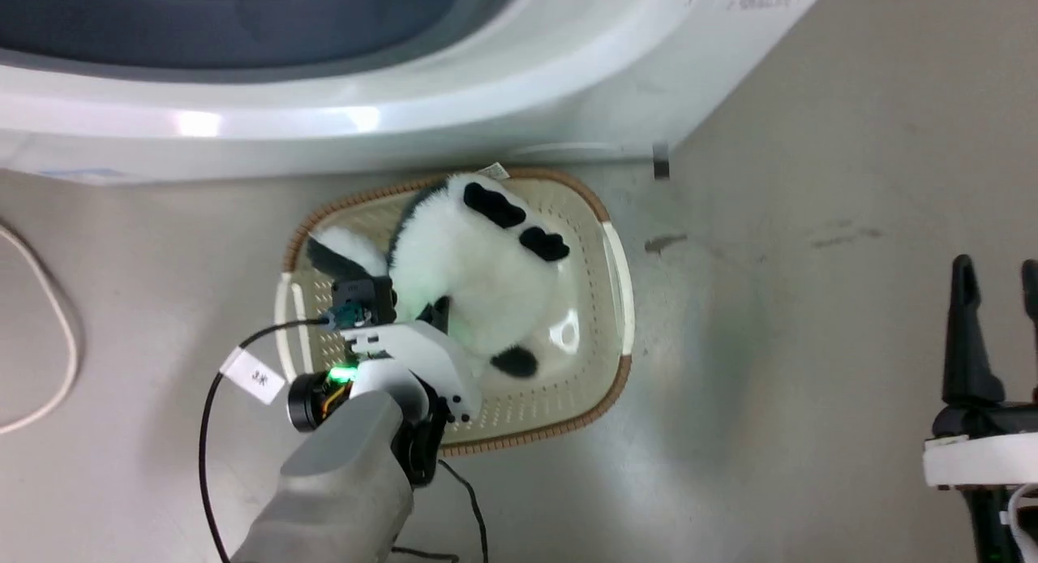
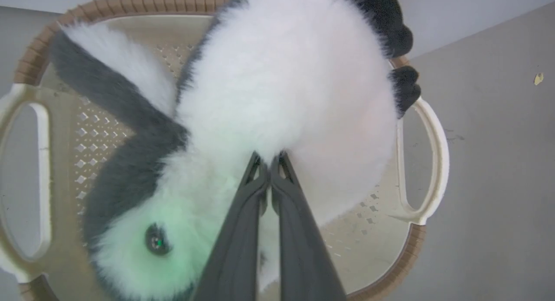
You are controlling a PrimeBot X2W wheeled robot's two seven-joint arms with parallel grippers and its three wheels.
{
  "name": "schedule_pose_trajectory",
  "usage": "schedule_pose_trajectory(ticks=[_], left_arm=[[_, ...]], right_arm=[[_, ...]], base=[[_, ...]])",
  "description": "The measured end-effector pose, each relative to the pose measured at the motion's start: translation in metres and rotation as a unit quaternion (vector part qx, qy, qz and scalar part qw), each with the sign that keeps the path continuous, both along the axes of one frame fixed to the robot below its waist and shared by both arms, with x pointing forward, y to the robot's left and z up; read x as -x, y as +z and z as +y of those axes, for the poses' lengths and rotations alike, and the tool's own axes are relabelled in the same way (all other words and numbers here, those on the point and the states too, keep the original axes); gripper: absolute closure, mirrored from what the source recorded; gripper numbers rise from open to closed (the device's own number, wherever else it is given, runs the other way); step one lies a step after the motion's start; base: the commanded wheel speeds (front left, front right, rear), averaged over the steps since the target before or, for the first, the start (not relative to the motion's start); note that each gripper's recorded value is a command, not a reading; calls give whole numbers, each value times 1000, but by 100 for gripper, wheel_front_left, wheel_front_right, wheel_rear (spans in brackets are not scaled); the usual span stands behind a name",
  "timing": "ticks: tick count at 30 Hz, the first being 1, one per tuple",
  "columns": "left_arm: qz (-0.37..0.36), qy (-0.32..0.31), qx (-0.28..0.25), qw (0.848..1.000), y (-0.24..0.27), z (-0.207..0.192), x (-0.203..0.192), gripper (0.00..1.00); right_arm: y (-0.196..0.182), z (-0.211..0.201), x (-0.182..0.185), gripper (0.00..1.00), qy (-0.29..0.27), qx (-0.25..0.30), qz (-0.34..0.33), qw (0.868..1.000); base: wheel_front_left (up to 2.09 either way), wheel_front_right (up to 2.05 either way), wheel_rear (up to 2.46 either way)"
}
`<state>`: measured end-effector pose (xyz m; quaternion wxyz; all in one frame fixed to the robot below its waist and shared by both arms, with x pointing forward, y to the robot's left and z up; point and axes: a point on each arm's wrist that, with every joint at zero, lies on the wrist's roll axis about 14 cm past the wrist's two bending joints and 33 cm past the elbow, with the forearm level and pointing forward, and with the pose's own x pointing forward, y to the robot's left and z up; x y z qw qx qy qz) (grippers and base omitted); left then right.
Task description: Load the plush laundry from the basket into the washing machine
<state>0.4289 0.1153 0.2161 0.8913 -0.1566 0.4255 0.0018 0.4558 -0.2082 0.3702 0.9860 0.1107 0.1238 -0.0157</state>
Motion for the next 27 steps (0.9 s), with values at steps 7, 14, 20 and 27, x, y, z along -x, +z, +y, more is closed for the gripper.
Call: schedule_pose_trajectory(ticks=[7, 14, 20, 27], left_arm=[[-59, 31, 11, 998, 42, 10, -3, 100], [-117, 64, 15, 991, 83, 23, 11, 100], [-184, 94, 7, 978, 127, 41, 21, 100], [-271, 111, 2, 956, 185, 49, 31, 100]], right_arm=[[26, 15, 0, 0, 12, -16, -28, 999], [54, 27, 4, 0, 24, -22, -58, 998], [74, 36, 11, 0, 33, -28, -77, 996], [91, 42, 21, 0, 40, -31, -93, 994]], base=[[0, 0, 0], [0, 0, 0], [0, 0, 0], [0, 0, 0]])
